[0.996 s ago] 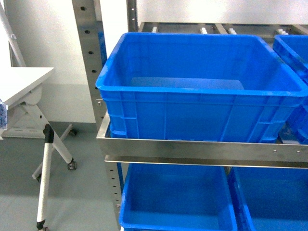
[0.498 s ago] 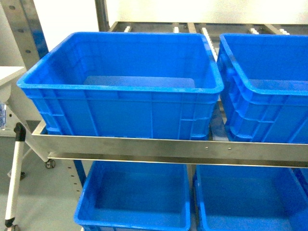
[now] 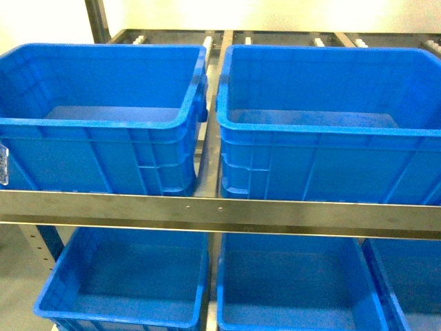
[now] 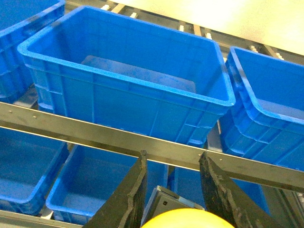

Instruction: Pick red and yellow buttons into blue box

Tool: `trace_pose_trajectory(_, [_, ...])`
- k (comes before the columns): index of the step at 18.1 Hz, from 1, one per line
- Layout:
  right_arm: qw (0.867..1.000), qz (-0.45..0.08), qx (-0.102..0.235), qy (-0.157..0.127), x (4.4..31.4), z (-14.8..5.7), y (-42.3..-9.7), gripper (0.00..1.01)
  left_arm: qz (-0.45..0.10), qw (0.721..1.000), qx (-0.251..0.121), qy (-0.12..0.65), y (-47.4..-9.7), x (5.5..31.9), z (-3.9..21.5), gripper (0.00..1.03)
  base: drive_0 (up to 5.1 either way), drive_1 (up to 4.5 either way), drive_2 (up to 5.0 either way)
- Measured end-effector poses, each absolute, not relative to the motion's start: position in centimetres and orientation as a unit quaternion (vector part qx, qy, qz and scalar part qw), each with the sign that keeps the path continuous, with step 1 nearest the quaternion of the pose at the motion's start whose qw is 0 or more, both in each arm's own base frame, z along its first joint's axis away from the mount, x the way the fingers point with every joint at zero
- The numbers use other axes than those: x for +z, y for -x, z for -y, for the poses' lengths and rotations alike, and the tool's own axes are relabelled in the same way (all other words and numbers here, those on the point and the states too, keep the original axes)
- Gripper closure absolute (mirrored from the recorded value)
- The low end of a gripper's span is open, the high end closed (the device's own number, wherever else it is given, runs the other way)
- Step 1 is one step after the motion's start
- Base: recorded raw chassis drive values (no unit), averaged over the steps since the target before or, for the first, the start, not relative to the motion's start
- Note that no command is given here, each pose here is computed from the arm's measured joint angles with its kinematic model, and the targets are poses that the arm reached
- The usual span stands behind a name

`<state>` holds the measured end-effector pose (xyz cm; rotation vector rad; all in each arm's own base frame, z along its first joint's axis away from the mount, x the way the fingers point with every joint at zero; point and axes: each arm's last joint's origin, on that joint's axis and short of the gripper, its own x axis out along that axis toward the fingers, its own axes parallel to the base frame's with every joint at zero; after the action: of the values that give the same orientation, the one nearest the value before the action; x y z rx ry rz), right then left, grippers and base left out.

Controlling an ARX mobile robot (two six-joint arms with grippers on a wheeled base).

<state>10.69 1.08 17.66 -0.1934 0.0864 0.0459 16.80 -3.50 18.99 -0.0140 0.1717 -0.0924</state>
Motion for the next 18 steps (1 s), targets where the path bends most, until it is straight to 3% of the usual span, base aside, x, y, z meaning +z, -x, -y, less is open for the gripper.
trace_pose_trajectory(8, [0.994,-0.043,0.023,0.096,17.66,-1.08,-10.7,0.71,-0.086,0.995,-0.046,0.007,-16.81,18.99,3.5,0.71,5.0,-2.38,-2.4])
trace_pose_trajectory(14, [0.994,-0.043,0.021,0.097,17.68,-1.07,-10.7,0.71,-0.086,0.995,-0.05,0.007,-16.79,18.98,3.56,0.71,0.0,0.0,0.0])
trace_pose_trajectory(18, [0.994,-0.039,0.021,0.096,17.75,-1.07,-10.67,0.71,-0.08,0.996,-0.047,0.008,-16.77,19.12,3.5,0.71,0.0,4.33,-4.3])
